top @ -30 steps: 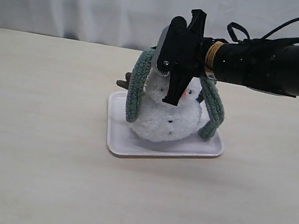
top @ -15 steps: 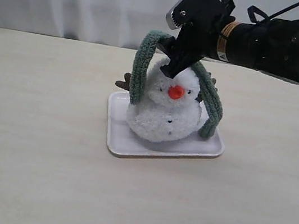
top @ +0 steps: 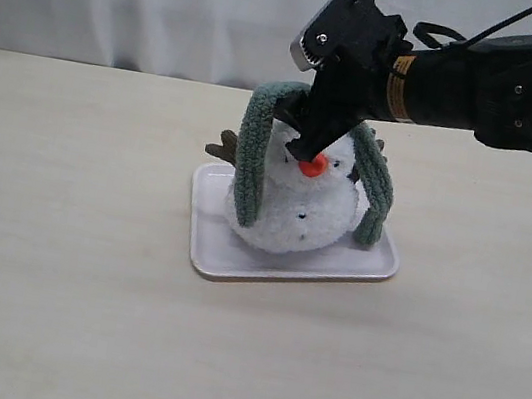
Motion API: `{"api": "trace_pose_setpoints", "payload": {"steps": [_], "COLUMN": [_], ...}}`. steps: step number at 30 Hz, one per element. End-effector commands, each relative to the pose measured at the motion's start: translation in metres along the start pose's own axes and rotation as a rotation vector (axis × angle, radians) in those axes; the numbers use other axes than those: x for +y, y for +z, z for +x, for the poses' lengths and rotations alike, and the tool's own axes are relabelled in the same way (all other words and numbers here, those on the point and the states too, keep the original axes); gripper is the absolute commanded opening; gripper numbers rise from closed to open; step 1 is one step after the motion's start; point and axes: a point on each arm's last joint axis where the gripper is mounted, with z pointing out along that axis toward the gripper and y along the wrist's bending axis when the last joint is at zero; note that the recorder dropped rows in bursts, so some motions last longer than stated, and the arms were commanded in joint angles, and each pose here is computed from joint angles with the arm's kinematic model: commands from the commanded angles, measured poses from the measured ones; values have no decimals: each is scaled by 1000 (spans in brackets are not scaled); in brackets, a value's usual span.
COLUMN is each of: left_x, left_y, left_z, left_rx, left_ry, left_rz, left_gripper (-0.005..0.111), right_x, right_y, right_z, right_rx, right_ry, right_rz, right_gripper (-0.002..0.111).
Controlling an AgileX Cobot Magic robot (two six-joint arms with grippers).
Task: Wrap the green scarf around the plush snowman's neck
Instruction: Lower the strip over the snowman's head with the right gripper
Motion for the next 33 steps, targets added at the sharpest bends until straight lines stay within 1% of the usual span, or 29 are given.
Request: {"api": "trace_pose_setpoints", "payload": {"steps": [1, 3, 4, 8, 11, 15, 20, 22, 25, 29, 33], "left_x": [0, 0, 0, 0, 0, 0, 0, 0, 0, 0, 0], "left_y": [0, 0, 0, 0, 0, 0, 0, 0, 0, 0, 0], "left_z": [0, 0, 0, 0, 0, 0, 1, 1, 1, 1, 1], "left_rx": [-8, -8, -8, -8, -8, -8, 1, 1, 1, 1, 1], "left_ry": [0, 0, 0, 0, 0, 0, 0, 0, 0, 0, 0], "left_rz": [2, 2, 2, 2, 2, 2, 1, 1, 1, 1, 1], "left_gripper": [27, 27, 27, 27, 27, 27, 27, 27, 27, 27, 27], "right_x": [-10, -10, -9, 1, 2, -1, -8, -10, -6, 5, 12], "right_y": [-3, -4, -4, -7, -7, -7, -7, -7, -7, -7, -13], "right_z": [4, 3, 2, -7, -7, -5, 5, 10, 17, 25, 22], "right_rx": [48, 46, 33, -37, -35, -24, 55, 90, 119, 132, 149], "right_ry": [22, 28, 38, 86, 119, 117, -13, -43, -101, -249, -354], "right_rz": [100, 101, 82, -37, -37, -14, 102, 136, 130, 67, 75], "right_gripper": [83, 87, 87, 86, 86, 86, 86, 86, 86, 86, 86]}}
